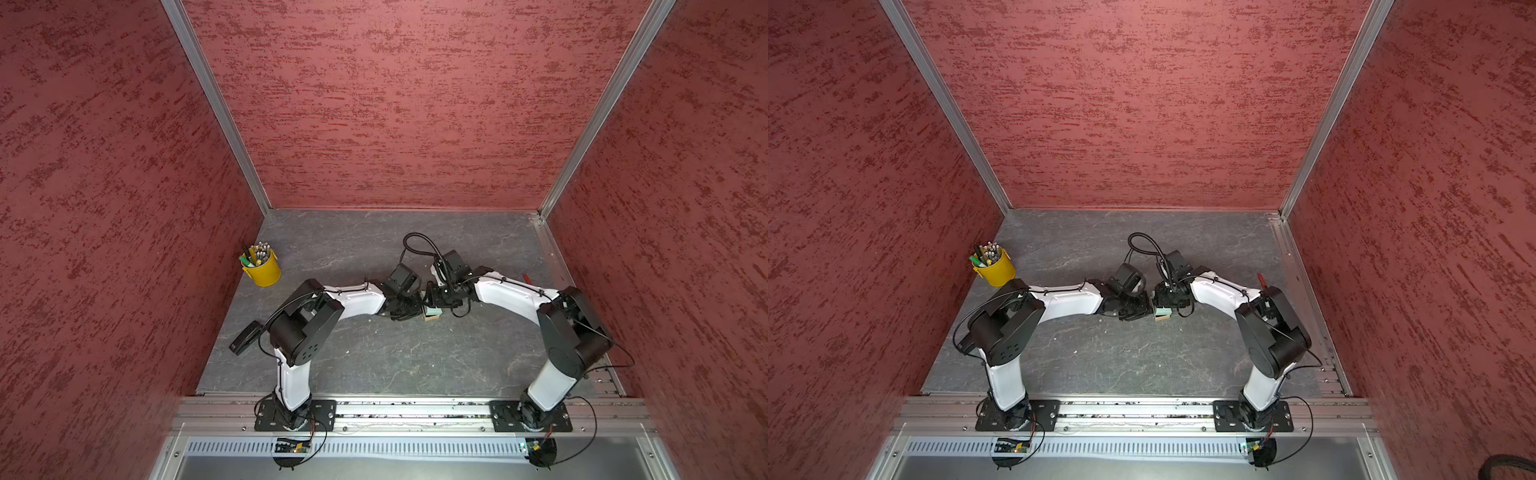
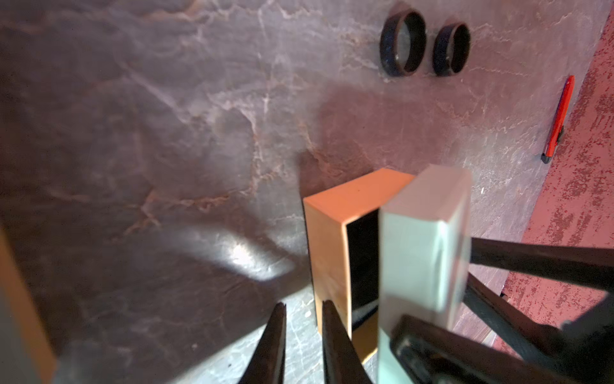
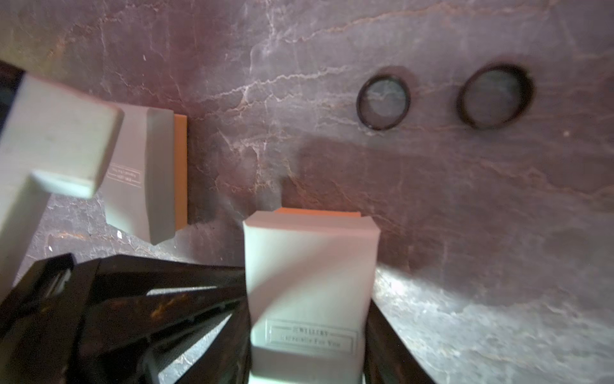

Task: Take the rings out of the lift-off lid box
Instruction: Adjust the jewelry box at the center of the board, then close the lid on the jewelry box.

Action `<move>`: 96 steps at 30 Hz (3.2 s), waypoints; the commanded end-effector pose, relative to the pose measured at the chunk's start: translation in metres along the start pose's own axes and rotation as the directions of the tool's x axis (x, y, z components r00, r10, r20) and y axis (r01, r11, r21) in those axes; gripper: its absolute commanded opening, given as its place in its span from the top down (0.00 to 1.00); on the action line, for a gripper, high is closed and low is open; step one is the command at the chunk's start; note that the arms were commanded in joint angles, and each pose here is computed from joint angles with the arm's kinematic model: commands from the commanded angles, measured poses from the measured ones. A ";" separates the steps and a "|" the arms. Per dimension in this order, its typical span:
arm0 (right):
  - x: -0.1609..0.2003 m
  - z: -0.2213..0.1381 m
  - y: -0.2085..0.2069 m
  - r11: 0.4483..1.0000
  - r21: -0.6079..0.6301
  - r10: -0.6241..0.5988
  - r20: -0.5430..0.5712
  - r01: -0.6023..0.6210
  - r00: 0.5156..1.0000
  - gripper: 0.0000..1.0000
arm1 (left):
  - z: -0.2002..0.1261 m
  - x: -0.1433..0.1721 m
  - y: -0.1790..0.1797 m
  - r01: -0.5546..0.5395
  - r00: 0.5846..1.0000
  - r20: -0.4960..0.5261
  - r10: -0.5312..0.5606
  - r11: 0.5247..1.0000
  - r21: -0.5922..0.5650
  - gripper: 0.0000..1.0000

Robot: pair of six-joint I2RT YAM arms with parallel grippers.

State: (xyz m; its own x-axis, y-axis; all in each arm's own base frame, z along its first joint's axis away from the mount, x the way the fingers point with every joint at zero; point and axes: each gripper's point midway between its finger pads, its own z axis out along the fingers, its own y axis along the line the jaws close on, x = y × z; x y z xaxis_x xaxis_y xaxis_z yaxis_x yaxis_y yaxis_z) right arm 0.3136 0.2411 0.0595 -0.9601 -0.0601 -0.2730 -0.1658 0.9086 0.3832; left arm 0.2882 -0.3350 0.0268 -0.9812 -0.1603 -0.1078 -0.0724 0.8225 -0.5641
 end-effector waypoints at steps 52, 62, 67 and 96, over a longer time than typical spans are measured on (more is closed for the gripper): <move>0.010 0.019 -0.003 0.999 -0.001 -0.042 -0.068 0.042 0.997 0.47 | 0.004 -0.009 0.006 0.020 1.000 0.018 -0.020 1.000 -0.002 0.78; 0.009 0.011 0.000 0.999 0.000 -0.043 -0.064 0.043 0.997 0.48 | 0.005 -0.009 0.007 0.023 1.000 0.017 -0.023 1.000 -0.002 0.78; 0.009 0.005 -0.003 0.999 0.024 -0.043 -0.055 0.044 0.998 0.50 | 0.005 -0.009 0.005 0.021 1.000 0.017 -0.021 1.000 0.000 0.78; 0.008 -0.006 0.003 0.999 0.001 -0.035 0.014 0.035 0.999 0.52 | 0.004 -0.008 0.006 0.019 1.000 0.014 -0.019 1.000 -0.004 0.78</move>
State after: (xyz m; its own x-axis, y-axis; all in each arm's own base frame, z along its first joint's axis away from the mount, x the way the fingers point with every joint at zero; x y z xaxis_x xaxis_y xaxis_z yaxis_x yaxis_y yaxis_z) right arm 0.2981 0.2365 0.0479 -0.9639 -0.1092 -0.2429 -0.1943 0.9123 0.3606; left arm 0.2932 -0.3321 0.0241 -0.9785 -0.1793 -0.1023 -0.0911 0.8197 -0.5656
